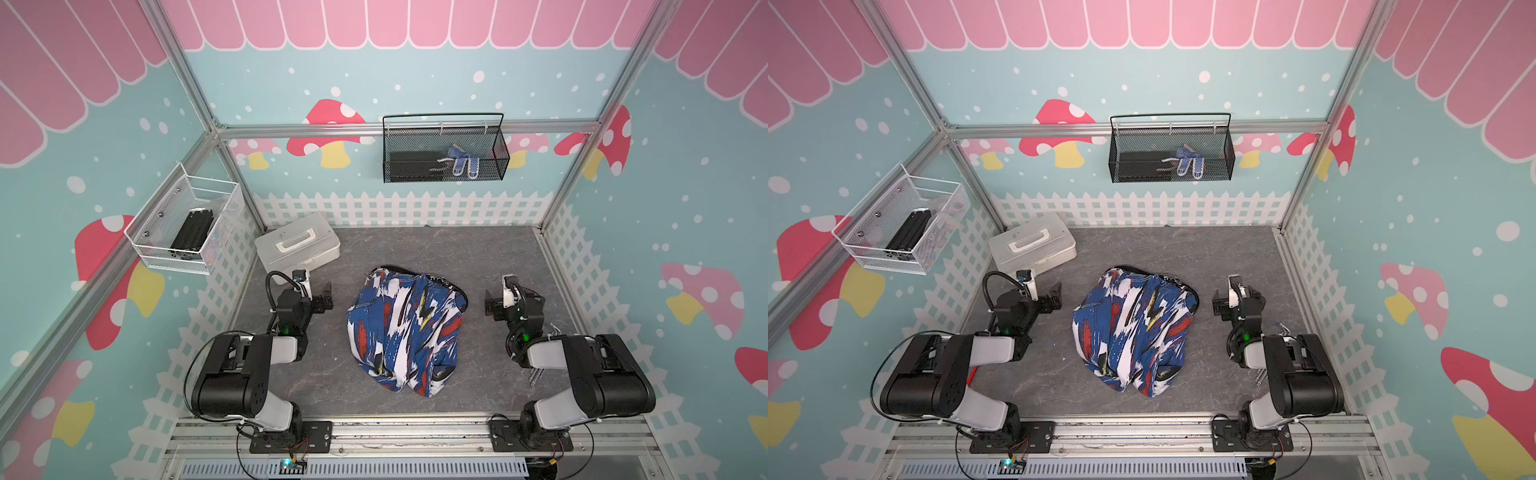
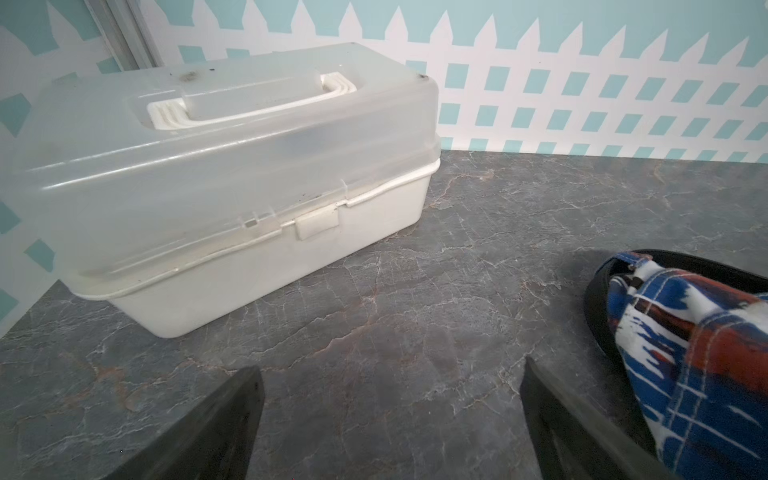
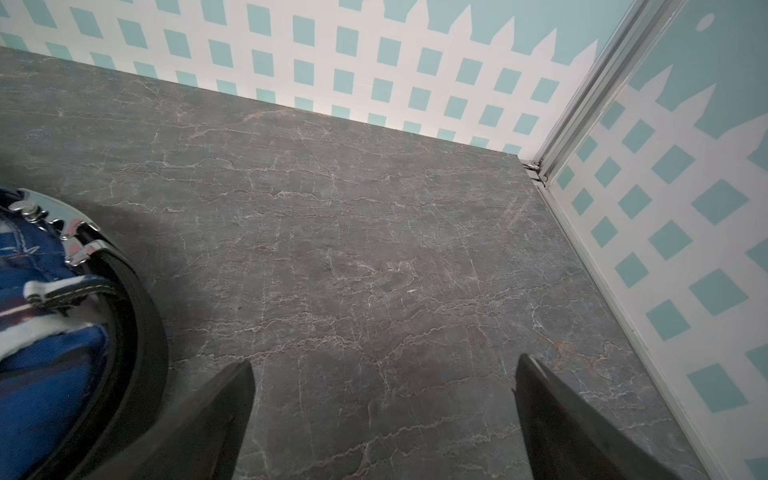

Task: Remove the belt from the trousers
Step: Adjust the trousers at the center of the board.

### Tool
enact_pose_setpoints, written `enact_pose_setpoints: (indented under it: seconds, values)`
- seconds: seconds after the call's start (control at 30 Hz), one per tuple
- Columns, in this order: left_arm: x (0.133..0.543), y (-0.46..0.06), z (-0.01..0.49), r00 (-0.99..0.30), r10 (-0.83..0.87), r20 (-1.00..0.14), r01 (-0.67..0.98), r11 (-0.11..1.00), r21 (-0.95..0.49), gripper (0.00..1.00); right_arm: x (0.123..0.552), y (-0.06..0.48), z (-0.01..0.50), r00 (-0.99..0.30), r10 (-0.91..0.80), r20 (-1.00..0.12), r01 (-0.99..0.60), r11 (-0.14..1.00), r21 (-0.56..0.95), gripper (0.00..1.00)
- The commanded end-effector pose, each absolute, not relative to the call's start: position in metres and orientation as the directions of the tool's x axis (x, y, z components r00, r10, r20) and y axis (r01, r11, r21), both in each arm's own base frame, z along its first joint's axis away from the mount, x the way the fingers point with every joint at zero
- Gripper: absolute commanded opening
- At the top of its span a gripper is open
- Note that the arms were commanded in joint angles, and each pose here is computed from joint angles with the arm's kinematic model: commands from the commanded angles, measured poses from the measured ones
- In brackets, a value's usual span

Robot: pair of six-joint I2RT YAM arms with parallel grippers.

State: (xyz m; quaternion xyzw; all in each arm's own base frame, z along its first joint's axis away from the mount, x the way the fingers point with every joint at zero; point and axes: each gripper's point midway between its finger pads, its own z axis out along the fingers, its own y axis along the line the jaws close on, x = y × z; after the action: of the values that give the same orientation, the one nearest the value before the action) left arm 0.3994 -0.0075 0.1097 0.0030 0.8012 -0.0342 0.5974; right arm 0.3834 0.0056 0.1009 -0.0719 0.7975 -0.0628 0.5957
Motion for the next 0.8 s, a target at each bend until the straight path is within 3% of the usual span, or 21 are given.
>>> enact_pose_setpoints:
  seconds: [0.0, 0.77]
  values:
    - [0.4015, -0.0088, 0.1159, -0.255, -0.014, -0.967, 0.065, 0.997, -0.032, 0.99, 0.3829, 0.0058, 0.1032, -0.262, -0.211, -0.942, -0.05, 0.977, -0.205, 0.99]
    - [0.4062, -0.0022, 0.1224, -0.281, -0.029, -0.959, 0.026, 0.999, -0.038, 0.99, 0.3844, 0.0044, 0.1071, -0.265, -0.204, -0.942, -0.042, 0.979, -0.2, 0.99]
